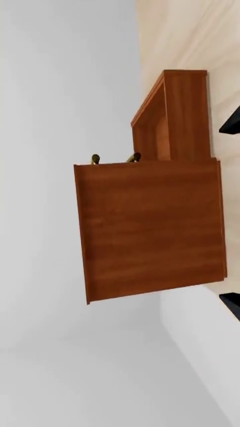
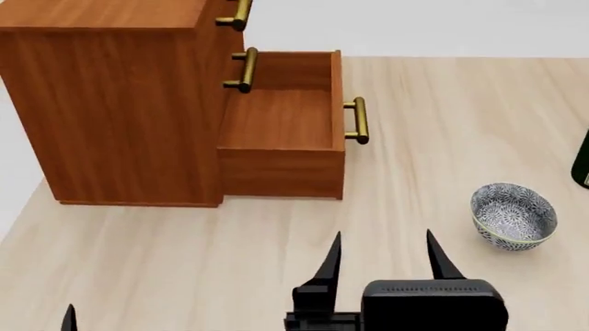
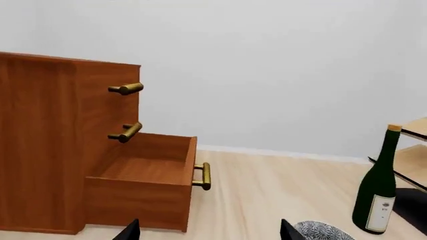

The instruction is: Put the bowl in the bottom drawer of the cabinet.

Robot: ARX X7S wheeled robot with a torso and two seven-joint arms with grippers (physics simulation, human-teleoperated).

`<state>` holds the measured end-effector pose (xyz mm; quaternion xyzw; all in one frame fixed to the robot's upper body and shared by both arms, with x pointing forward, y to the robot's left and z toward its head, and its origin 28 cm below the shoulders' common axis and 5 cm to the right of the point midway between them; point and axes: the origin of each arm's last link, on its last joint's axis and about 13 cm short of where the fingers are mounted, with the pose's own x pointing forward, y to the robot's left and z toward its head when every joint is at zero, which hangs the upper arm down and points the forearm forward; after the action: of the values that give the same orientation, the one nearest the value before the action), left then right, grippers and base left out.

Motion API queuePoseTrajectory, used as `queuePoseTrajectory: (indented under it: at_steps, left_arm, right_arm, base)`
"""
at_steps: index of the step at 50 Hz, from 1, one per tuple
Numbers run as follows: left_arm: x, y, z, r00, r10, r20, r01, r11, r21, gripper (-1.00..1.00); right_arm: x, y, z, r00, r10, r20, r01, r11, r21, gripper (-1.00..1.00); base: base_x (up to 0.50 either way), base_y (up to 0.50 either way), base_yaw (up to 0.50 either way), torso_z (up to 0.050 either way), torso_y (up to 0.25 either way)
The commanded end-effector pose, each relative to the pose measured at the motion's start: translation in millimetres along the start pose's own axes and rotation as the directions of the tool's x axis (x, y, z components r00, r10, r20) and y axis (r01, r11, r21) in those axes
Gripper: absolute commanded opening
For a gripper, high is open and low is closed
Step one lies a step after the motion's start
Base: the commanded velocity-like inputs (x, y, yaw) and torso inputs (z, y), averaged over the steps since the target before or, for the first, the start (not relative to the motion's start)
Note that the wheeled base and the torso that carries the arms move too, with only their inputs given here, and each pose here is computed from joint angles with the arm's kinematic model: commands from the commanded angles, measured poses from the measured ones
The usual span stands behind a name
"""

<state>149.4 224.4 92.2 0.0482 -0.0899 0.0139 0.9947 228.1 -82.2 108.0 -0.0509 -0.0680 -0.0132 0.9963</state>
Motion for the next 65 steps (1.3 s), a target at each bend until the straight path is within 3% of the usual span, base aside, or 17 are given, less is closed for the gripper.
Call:
queuePoseTrajectory:
  at_steps: [1,13,65]
  left_arm:
    - [-1.8,-2.6,11.8,1.000,-0.011,0.029,0.012,1.000,-0.005,1.00]
    - [-3.3,-4.5,9.4,1.000,-0.024,0.018,0.024,1.000,-0.012,1.00]
    - [-3.1,-2.2,2.1,1.000,-0.014,0.008,0.014,1.000,-0.007,1.00]
  right_arm:
    - [2.3,-1.0,-0.3,1.000,-0.021,0.015,0.021,1.000,-0.020,1.00]
    - [6.3,-8.1,4.1,0.999,-0.038,0.022,0.038,0.999,-0.001,1.00]
    - [8.2,-6.0,4.3,1.000,-0.020,0.011,0.020,1.000,-0.020,1.00]
  base:
    - [0.00,0.00,0.00,0.000,0.000]
    - [0.02,0.00,0.00,0.000,0.000]
    - [0.50,0.00,0.00,0.000,0.001]
